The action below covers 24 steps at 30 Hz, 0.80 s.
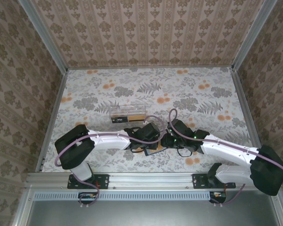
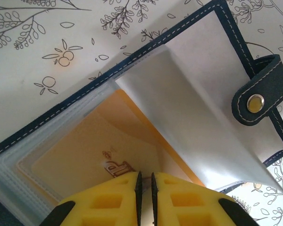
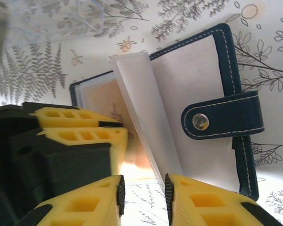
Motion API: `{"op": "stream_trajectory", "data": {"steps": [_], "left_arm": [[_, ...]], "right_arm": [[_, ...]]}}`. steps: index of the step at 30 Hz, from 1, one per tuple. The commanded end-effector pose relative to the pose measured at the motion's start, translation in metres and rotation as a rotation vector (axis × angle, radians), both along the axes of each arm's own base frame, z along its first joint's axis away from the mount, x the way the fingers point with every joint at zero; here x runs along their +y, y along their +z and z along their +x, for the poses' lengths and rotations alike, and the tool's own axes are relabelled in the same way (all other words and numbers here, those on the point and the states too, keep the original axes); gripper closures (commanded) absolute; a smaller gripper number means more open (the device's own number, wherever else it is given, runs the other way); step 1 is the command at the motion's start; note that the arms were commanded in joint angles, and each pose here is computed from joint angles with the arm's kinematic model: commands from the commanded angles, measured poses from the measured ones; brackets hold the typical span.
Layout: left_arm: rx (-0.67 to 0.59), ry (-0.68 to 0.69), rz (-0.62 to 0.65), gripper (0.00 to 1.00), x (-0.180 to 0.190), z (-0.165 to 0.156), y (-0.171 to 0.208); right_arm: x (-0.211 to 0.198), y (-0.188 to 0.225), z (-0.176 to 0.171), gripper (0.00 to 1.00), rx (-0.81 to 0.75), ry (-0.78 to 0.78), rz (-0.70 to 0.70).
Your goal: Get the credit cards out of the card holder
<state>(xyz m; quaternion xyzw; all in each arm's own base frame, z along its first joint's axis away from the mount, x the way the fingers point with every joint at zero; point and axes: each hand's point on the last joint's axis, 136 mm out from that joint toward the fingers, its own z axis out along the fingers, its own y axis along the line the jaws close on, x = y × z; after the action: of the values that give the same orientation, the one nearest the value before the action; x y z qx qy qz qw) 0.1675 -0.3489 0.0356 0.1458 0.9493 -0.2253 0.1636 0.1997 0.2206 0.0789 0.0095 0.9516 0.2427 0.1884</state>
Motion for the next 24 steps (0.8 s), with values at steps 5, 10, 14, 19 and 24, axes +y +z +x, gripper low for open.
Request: {"op": "stream_trajectory", "data": {"steps": [5, 10, 14, 19, 24], "left_arm": [[0.0, 0.02, 0.019, 0.83, 0.008, 0.0, -0.006], [0.0, 0.021, 0.017, 0.83, 0.007, 0.0, -0.005], [0.0, 0.02, 0.017, 0.83, 0.006, 0.0, -0.004], [0.0, 0.021, 0.019, 0.83, 0.007, 0.0, -0.003], [-0.004, 0.021, 0.024, 0.83, 0.009, 0.0, -0.002]], "right_arm": [[0.002, 0.008, -0.017, 0.71, 0.007, 0.005, 0.061], [0.011, -0.002, -0.031, 0.72, 0.02, 0.011, 0.128], [0.015, -0.01, -0.032, 0.73, 0.027, 0.005, 0.134], [0.026, -0.015, -0.026, 0.75, 0.033, 0.02, 0.122], [0.025, -0.016, -0.011, 0.82, -0.006, 0.002, 0.045]]}}
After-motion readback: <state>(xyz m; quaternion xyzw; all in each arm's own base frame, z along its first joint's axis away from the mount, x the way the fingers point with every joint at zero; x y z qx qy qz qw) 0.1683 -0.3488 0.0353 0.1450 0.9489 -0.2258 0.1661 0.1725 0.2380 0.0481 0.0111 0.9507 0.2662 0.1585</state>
